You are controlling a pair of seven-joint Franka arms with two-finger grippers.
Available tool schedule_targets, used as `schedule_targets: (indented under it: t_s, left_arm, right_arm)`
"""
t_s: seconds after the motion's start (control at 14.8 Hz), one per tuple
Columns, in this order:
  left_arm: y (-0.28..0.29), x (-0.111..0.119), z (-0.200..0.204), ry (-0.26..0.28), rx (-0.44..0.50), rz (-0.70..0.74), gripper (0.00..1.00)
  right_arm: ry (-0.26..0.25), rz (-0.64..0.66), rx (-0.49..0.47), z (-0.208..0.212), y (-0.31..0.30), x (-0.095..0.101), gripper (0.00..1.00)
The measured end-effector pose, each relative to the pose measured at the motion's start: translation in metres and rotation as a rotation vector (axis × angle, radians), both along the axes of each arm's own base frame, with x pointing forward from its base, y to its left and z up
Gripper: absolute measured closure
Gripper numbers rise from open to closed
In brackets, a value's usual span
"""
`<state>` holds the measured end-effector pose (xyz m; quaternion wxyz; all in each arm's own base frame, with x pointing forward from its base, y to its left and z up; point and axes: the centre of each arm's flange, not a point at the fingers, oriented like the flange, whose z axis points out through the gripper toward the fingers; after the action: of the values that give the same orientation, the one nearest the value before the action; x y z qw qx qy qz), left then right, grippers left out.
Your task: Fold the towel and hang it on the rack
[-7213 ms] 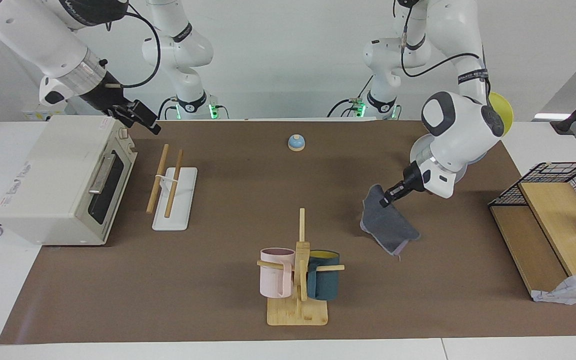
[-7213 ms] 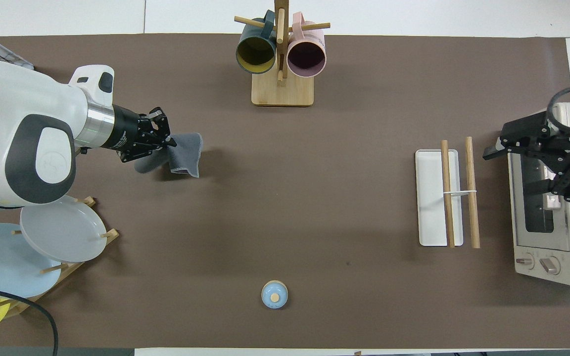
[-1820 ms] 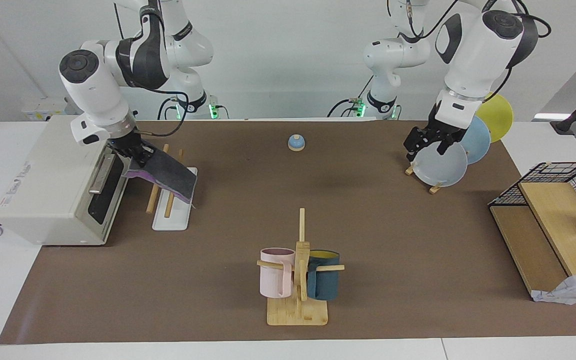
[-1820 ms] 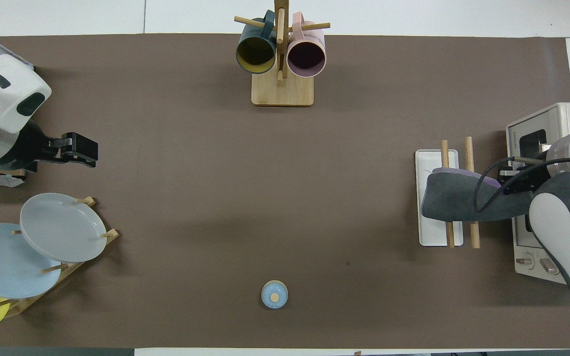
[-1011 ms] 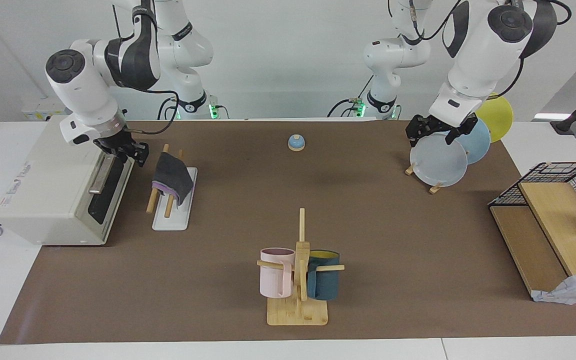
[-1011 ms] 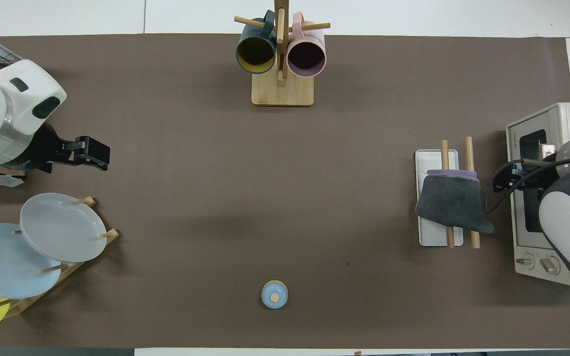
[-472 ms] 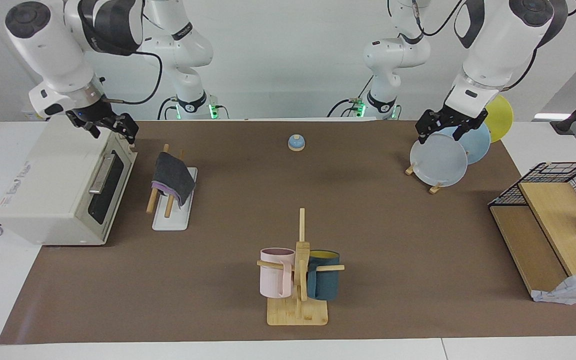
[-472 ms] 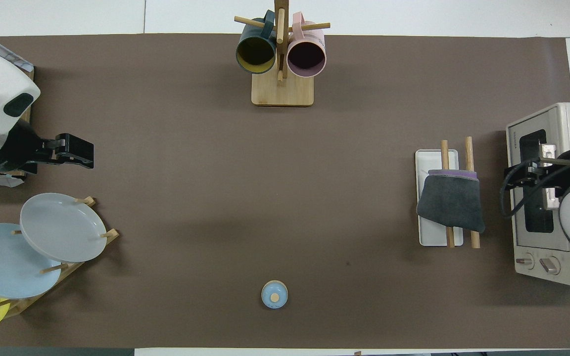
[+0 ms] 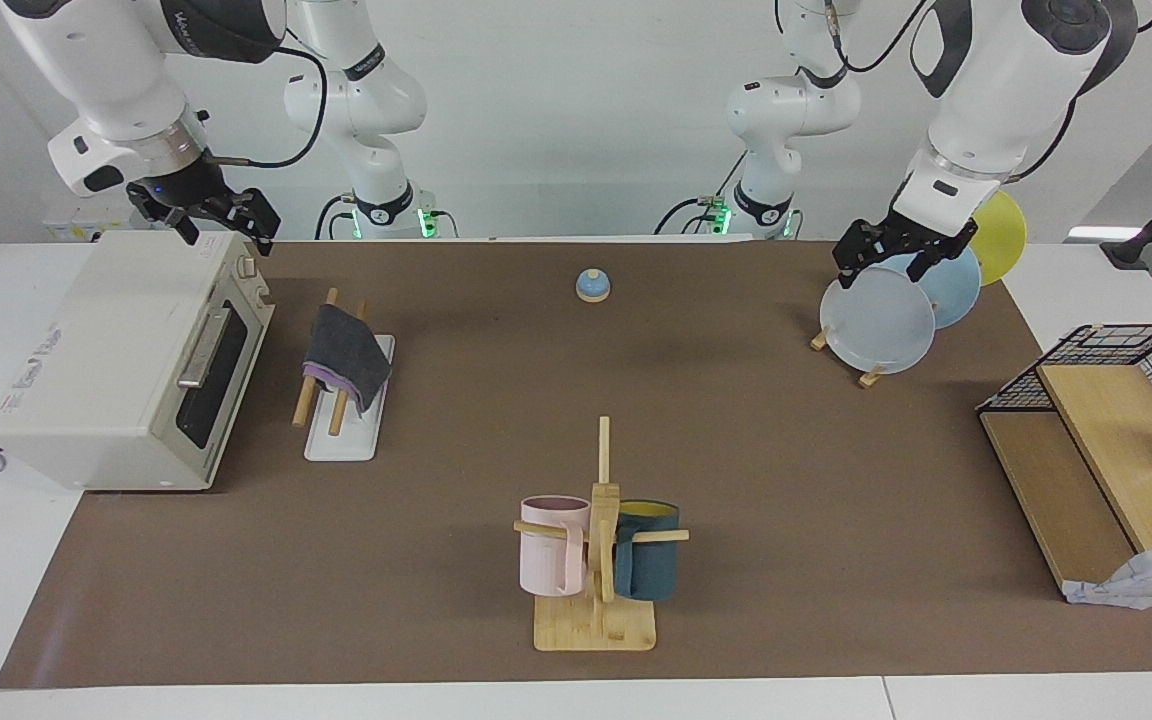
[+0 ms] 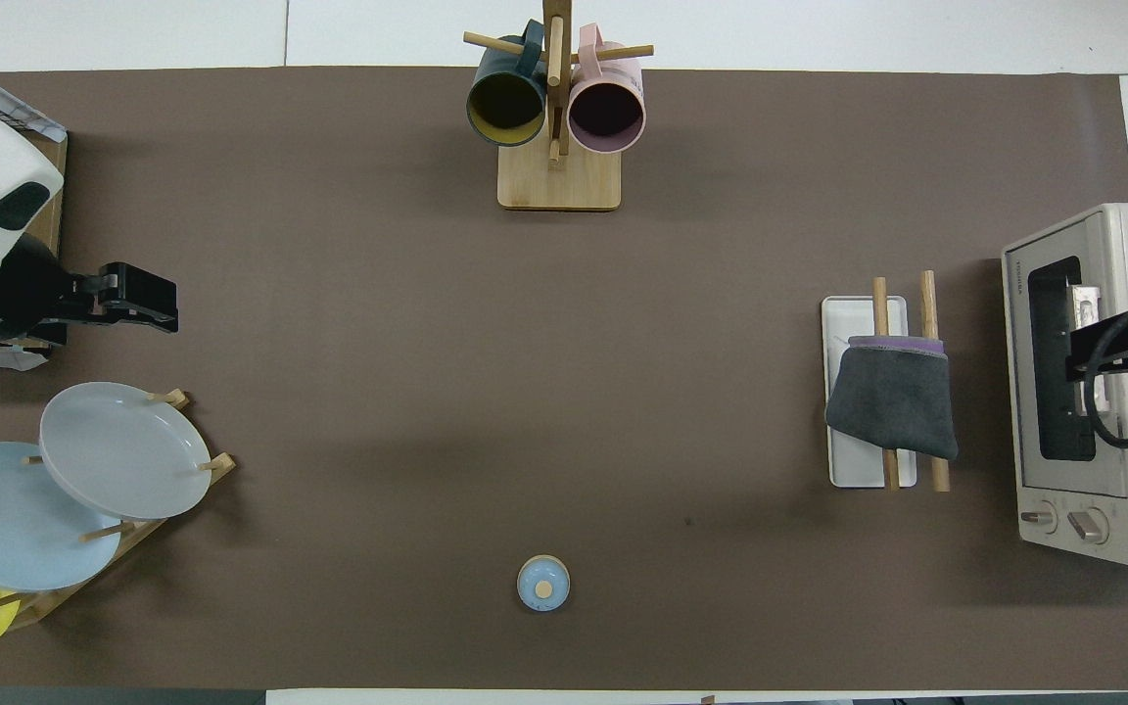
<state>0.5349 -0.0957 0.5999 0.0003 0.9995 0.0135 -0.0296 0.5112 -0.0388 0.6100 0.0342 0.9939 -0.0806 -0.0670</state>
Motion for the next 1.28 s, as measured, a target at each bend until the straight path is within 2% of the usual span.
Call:
schedule_targets:
  t_s: [0.2, 0.47, 1.28]
  left_arm:
    - [0.000, 0.000, 0.001, -0.002, 0.000, 0.000, 0.00]
    - [0.000, 0.000, 0.001, -0.003, 0.000, 0.001, 0.00]
    - [0.004, 0.000, 0.002, -0.004, 0.000, 0.009, 0.00]
  right_arm:
    - [-0.011, 0.000, -0.002, 0.002, -0.001, 0.011, 0.00]
    - [0.007, 0.021, -0.004, -0.003, 0.011, 0.027, 0.00]
    - [-0.022, 0.026, -0.005, 0.014, 0.014, 0.028, 0.00]
